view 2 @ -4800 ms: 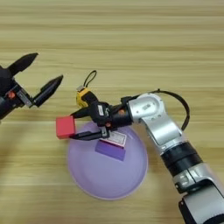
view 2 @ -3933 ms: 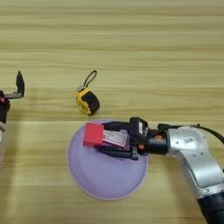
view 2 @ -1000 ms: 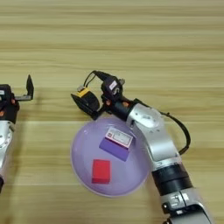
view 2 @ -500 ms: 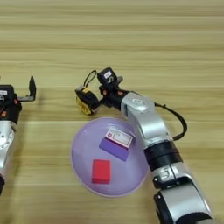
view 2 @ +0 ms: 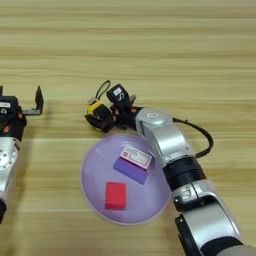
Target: Move the objects on the table
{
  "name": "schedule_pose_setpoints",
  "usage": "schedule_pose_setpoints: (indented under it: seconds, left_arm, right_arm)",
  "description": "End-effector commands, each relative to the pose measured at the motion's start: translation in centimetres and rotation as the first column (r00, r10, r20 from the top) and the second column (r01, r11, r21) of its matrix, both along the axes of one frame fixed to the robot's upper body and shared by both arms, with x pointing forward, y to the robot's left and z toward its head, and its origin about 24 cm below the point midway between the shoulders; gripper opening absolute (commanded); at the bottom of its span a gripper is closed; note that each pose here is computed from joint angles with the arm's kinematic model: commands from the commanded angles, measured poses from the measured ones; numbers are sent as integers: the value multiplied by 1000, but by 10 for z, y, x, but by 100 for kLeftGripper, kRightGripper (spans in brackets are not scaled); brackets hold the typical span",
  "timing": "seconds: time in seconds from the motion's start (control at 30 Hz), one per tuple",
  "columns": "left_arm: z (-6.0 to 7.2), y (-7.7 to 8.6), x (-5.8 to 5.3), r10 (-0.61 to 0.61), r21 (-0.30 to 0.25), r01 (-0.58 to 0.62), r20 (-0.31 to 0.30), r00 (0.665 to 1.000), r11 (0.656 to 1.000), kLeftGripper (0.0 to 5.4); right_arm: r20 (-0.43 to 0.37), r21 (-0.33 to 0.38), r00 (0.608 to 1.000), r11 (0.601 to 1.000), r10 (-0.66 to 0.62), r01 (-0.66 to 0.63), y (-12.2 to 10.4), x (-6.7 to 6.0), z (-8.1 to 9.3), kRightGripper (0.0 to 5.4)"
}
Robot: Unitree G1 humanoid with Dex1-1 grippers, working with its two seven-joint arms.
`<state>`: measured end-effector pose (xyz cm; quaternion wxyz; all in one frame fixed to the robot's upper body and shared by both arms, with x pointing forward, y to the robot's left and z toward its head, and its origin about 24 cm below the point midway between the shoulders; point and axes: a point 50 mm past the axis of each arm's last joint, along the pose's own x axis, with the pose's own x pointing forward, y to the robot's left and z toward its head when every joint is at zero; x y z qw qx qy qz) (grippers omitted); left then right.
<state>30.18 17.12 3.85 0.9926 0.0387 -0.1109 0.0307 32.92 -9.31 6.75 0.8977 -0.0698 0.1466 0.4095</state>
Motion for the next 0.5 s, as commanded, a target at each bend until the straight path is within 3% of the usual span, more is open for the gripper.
schedule_pose_setpoints:
  seconds: [0.03,0.23,0.5]
  left_arm:
    - [1,-2,3,-6,15,6,-8,1000,1000,540]
    - [1,-3,3,-8,14,8,-8,1000,1000,540]
    - [1,-3,3,-9,16,9,-7,1000,1000,540]
  right_arm:
    - [-5,-34,1000,999,8,-8,1,5,2,537]
    - [-29,-47,1000,999,-1,-1,2,7,-5,537]
    - [-41,-52,999,998,19,-21,6,6,-10,447]
